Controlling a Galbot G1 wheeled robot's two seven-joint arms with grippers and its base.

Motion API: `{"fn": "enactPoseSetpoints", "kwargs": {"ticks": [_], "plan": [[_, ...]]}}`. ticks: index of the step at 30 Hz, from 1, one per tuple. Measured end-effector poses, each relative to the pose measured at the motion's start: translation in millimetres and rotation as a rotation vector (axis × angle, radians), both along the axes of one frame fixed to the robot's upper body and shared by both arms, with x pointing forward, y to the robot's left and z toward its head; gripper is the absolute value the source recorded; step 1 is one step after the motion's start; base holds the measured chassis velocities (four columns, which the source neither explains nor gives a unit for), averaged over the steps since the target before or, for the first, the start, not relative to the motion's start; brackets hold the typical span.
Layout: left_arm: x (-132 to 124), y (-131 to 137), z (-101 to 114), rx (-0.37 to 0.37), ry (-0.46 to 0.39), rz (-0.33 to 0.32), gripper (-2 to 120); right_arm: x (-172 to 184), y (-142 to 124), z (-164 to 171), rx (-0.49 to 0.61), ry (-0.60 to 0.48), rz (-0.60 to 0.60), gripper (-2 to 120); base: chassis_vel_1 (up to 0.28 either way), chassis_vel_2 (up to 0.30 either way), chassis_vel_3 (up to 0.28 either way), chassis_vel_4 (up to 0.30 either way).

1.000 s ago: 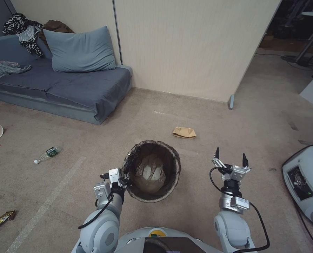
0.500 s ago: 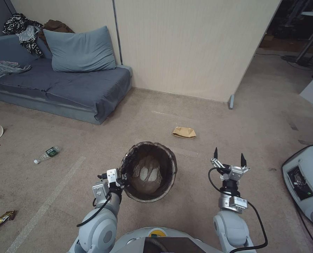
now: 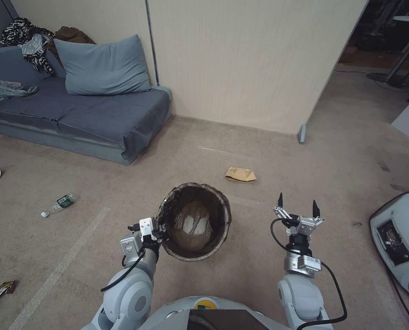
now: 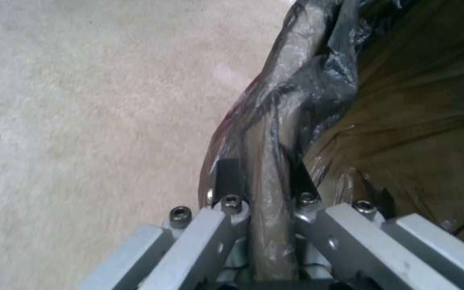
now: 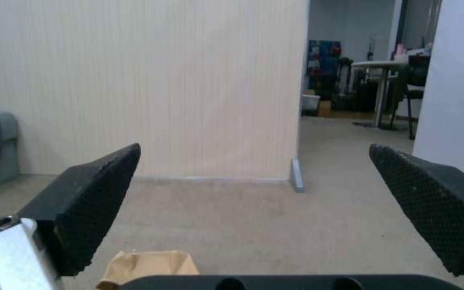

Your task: Pick up the trash bin, then pick up the garbage from the floor and place it into the trash bin.

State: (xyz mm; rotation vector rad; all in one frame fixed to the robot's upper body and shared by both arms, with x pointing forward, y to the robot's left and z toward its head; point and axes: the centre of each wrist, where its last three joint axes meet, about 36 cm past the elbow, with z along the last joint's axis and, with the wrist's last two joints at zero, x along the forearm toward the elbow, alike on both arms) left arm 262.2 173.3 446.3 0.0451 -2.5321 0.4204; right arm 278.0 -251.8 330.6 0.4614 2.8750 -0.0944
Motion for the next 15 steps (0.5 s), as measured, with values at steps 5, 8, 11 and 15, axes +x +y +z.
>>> {"fn": "enactPoseSetpoints", "kwargs": {"ticks": [5, 8, 11, 15], "plan": [[3.2, -0.2, -1.5, -0.004, -0.005, 0.008, 0, 0.7, 1.7, 0.2, 0.002, 0.0, 0.0, 100, -0.151, 0.147, 0.168, -0.136], [4.4, -0.1, -0.9, -0.005, -0.008, 0.005, 0, 0.8, 2.3, 0.1, 0.0, 0.001, 0.002, 100, -0.137, 0.161, 0.125, -0.136], [5.1, -0.1, -0.4, -0.005, -0.011, 0.005, 0, 0.5, 2.3, 0.0, -0.001, 0.002, 0.003, 100, -0.116, 0.13, 0.085, -0.129], [5.2, 0.3, -0.1, -0.004, -0.011, 0.006, 0, 0.3, 2.4, 0.1, -0.002, 0.002, 0.004, 100, -0.114, 0.097, 0.106, -0.115]]}}
